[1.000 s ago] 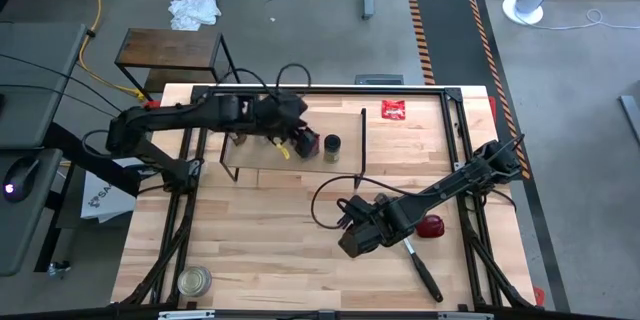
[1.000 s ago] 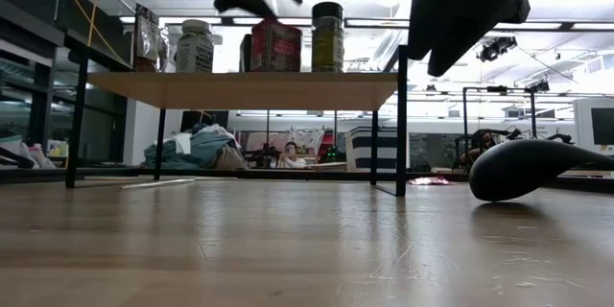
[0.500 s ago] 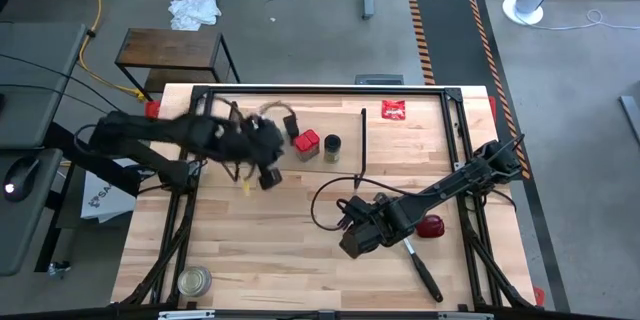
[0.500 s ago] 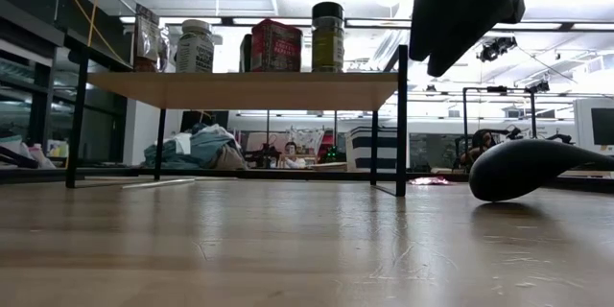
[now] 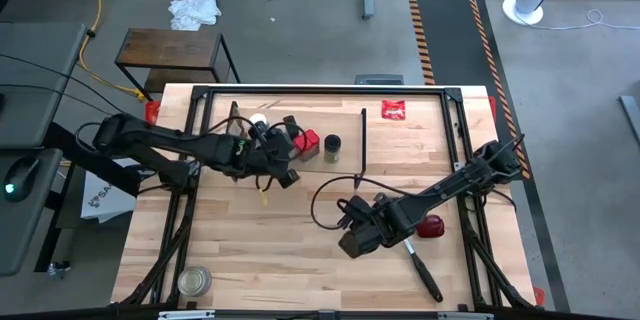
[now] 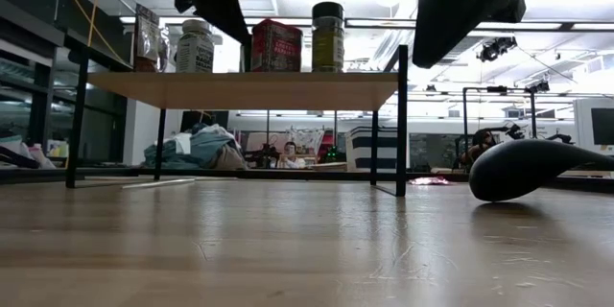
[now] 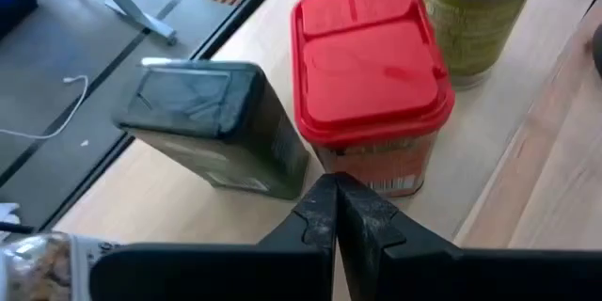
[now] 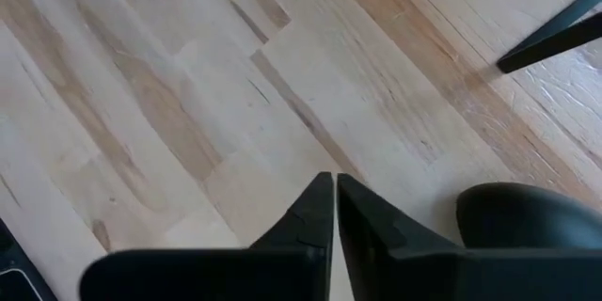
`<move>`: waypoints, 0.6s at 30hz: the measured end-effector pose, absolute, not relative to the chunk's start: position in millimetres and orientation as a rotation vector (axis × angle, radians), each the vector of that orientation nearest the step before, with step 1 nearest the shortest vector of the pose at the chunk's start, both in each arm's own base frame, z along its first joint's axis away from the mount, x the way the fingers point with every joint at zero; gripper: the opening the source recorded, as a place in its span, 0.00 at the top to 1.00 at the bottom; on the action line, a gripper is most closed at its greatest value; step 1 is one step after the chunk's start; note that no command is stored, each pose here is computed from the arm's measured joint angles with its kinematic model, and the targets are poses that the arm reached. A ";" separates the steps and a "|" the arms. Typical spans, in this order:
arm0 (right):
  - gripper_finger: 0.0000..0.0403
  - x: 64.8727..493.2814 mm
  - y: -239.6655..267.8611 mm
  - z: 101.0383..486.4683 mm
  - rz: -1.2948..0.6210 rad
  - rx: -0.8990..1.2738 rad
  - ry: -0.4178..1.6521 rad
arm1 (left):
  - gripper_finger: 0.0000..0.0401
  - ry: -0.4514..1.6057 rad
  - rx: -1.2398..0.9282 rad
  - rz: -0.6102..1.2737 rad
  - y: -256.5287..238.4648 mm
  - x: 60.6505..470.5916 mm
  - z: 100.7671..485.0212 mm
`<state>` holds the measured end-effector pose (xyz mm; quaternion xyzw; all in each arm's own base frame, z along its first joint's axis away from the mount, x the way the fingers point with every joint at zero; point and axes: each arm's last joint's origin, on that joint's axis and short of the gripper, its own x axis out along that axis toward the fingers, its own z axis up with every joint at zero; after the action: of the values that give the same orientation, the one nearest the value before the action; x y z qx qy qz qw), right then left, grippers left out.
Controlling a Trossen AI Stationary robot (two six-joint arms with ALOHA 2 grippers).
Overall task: Shelf spices
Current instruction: Put the red seasoning can on the shelf
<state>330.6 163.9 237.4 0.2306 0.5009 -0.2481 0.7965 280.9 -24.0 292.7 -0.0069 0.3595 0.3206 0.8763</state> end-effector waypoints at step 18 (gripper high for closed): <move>1.00 329.4 166.6 237.4 -0.531 0.493 1.072 | 1.00 0.566 -0.124 0.713 -12.4 295.2 293.2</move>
<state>329.4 166.6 237.4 0.2298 0.4993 -0.2473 0.7980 295.2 -12.4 293.2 -0.0597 0.2731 0.3440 0.8964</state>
